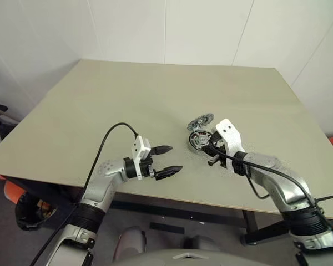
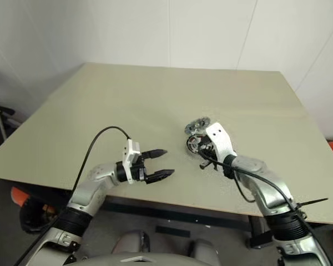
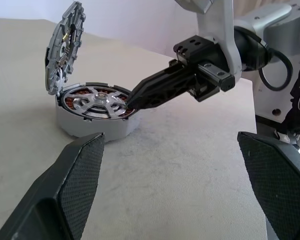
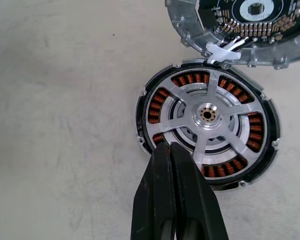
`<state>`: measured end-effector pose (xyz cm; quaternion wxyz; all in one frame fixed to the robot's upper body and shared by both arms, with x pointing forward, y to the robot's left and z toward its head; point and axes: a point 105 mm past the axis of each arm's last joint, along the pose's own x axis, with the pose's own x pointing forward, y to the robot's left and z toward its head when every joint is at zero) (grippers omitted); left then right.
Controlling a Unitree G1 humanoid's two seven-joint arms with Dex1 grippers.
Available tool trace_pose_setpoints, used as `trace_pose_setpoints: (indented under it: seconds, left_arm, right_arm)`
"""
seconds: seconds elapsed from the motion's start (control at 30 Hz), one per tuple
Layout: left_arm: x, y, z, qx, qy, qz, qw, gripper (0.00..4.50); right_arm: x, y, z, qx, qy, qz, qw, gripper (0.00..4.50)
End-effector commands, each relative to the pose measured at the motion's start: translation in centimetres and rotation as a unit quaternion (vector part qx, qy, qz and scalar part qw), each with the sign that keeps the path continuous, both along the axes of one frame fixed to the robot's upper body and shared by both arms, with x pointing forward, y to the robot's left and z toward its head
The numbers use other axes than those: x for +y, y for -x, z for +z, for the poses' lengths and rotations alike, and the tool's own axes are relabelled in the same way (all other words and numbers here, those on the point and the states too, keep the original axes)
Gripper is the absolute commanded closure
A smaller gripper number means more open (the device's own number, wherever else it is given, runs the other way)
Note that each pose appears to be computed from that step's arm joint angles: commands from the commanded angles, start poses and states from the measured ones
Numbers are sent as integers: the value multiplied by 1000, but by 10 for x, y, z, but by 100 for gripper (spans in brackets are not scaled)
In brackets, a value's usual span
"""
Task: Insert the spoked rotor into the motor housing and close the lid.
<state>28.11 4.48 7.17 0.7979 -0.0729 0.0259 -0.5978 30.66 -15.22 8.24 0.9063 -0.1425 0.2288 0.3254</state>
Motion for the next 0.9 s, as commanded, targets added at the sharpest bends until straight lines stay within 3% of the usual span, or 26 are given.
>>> trace_pose_setpoints:
  seconds: [0.03,0.33,0.7,0.8,0.9]
  left_arm:
    - [-4,-1,13,-27,9,-8,1000,0]
    - [-5,-2,15,-23,10,-5,1000,0]
    - [-6,-3,17,-11,17,5,1000,0]
    - [-6,-4,18,-8,19,9,1000,0]
    - [-6,-4,18,-7,20,11,1000,0]
  right_arm:
    - [11,3,20,-20,21,75,997,390]
    - [19,2,15,-7,90,175,980,88]
    - [16,-5,10,9,150,245,958,88]
    - [11,-5,5,22,158,248,955,152]
    - [7,-3,0,31,162,251,954,254]
